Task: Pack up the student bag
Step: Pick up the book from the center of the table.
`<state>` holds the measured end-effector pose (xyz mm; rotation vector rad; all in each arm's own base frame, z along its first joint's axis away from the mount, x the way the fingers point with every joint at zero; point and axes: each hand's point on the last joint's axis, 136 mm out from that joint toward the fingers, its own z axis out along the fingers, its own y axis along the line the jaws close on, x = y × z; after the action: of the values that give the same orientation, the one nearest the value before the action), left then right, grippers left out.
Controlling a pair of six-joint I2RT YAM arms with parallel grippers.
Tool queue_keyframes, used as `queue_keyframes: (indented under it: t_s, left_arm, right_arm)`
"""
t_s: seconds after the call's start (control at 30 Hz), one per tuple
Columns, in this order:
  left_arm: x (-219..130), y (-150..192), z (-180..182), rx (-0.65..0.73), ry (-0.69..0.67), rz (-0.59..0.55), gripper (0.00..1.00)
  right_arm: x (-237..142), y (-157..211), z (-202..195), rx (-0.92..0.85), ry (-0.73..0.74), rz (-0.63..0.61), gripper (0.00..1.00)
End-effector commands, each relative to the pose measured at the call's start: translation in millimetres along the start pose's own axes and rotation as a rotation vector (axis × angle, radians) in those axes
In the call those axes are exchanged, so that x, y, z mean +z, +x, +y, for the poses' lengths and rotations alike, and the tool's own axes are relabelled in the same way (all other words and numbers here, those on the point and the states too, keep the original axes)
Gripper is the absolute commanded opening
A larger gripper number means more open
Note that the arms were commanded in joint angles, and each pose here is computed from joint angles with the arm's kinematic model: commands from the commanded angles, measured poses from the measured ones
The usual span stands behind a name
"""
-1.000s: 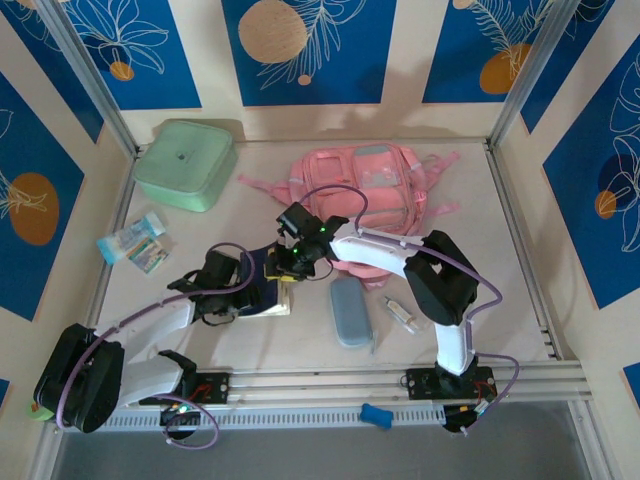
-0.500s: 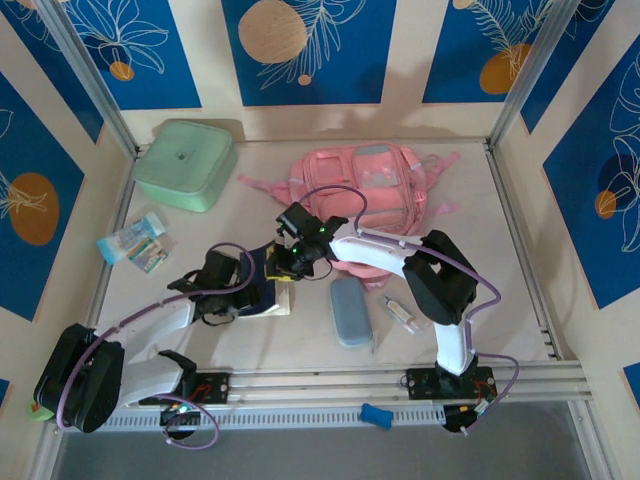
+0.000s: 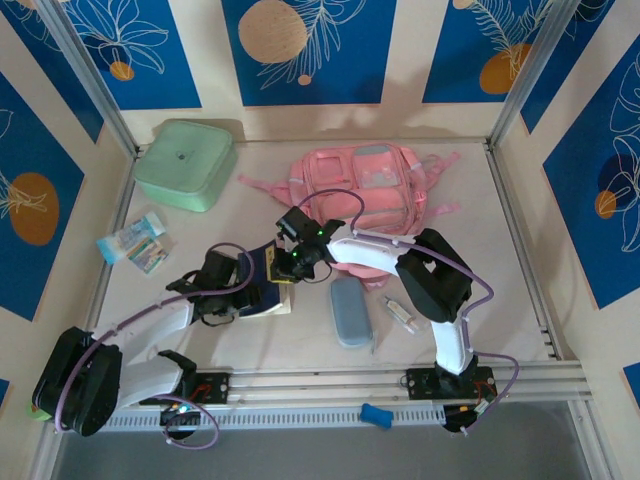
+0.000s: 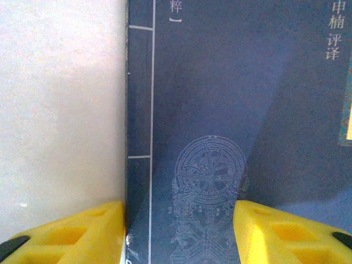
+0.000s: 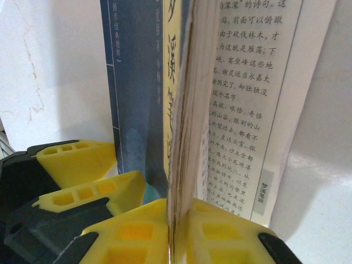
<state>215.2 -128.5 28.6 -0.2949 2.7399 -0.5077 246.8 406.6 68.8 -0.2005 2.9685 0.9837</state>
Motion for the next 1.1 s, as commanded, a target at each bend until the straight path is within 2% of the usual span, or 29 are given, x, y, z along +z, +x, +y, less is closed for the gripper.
queue_keyframes:
  t_s: [0.0,0.17,0.27,0.37,0.47,0.57,0.73,0.93,1.07]
  left_arm:
    - [-6.0,-1.3,-4.7,0.003,0.022,-0.003,0.54]
    - [-23.5,-9.1,-13.1,0.003,0.047,-0.038,0.60]
    - [-49.9,-21.7,-23.3,0.013,0.078,-0.101,0.68]
    - [-85.4,-34.9,-31.1,0.028,0.097,-0.170,0.71]
    - [-118.8,-41.6,-47.8,0.049,0.177,-0.224,0.74]
    - [-137.1,-42.6,-65.8,0.057,0.278,-0.236,0.75]
    - [-155.6,-42.4,-105.1,0.129,0.485,-0.232,0.76]
    - [-158.8,-42.9,-135.9,0.173,0.661,-0.216,0.76]
    - [-154.5,-43.2,-148.5,0.183,0.724,-0.207,0.75]
  right_arm:
    - [-1.9,2.8,5.1,-0.025,-0.028,0.004,0.07]
    - [-22.2,2.2,20.2,-0.062,-0.065,-0.026,0.00]
    - [-44.4,0.9,30.0,-0.089,-0.083,-0.072,0.00]
    - [-70.9,1.4,34.9,-0.106,-0.108,-0.138,0.00]
    - [-95.3,5.9,37.0,-0.109,-0.151,-0.147,0.00]
    - [-118.5,11.9,36.1,-0.142,-0.177,-0.163,0.00]
    - [-152.8,27.7,32.0,-0.236,-0.253,-0.193,0.00]
    - [-189.0,40.6,23.6,-0.253,-0.391,-0.196,0.00]
    - [-209.1,45.2,21.1,-0.253,-0.485,-0.213,0.00]
